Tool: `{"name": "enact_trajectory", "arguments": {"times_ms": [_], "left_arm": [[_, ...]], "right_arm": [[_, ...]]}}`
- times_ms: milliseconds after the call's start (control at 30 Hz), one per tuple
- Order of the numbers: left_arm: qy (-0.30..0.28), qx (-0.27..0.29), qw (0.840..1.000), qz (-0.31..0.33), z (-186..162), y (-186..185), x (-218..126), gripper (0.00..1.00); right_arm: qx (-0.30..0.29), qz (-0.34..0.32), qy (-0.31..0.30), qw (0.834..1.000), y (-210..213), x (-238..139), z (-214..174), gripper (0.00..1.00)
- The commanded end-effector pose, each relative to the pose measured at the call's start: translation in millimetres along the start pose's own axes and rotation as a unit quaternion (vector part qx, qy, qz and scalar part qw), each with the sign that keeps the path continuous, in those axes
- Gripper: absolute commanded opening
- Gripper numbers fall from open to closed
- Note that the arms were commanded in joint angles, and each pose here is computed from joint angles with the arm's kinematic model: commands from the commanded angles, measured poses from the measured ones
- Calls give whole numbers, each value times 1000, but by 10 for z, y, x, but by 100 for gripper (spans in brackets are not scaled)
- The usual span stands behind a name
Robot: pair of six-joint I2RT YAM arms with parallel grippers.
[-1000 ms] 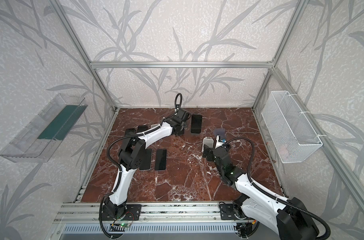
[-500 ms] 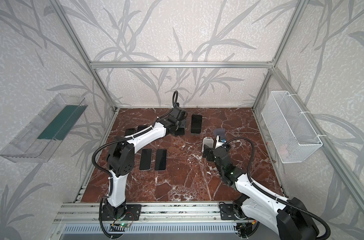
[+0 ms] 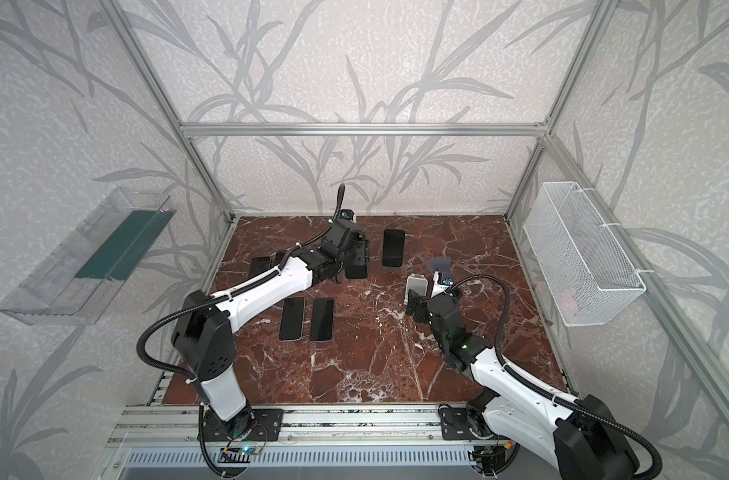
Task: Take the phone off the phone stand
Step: 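Carry the teal-edged phone toward the flat phones and lower it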
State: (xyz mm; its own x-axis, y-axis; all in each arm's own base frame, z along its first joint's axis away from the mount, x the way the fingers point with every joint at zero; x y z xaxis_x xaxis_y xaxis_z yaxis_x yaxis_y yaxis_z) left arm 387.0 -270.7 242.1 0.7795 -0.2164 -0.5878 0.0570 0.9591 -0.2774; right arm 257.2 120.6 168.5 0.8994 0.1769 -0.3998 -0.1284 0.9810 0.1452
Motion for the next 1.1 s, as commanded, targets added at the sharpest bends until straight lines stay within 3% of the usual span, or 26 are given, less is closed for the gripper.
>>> {"name": "enact_trajectory", "arguments": {"times_ms": [0,533,1067], "left_arm": [[-4,2,1000,-27,-23,-55,-252,53],[172,-8,985,-10,-1177,275,-360,49],[232,2,973,-2,-1537,333,-121,48]], "right_arm": [[12,12,-8,1000,29,-24,24,94],[16,14,4,1000,44,24,-33,94],[13,19,6,1000,59,27,-22,94]]}}
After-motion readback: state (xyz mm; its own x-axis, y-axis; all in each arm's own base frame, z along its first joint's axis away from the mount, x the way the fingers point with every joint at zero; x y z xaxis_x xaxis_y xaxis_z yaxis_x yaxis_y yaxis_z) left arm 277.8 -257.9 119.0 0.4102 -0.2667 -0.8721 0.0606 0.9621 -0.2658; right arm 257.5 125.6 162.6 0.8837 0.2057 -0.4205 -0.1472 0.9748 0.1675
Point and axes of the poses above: each gripper's point midway between its finger pads, its own x axis out along the fingers, its own y axis along the line the jaws close on, z = x × y, the point moved 5 cm from there along -x, back along the fingers, and after that the axes turned 11 degrees about -x, right-handed, at the moved point
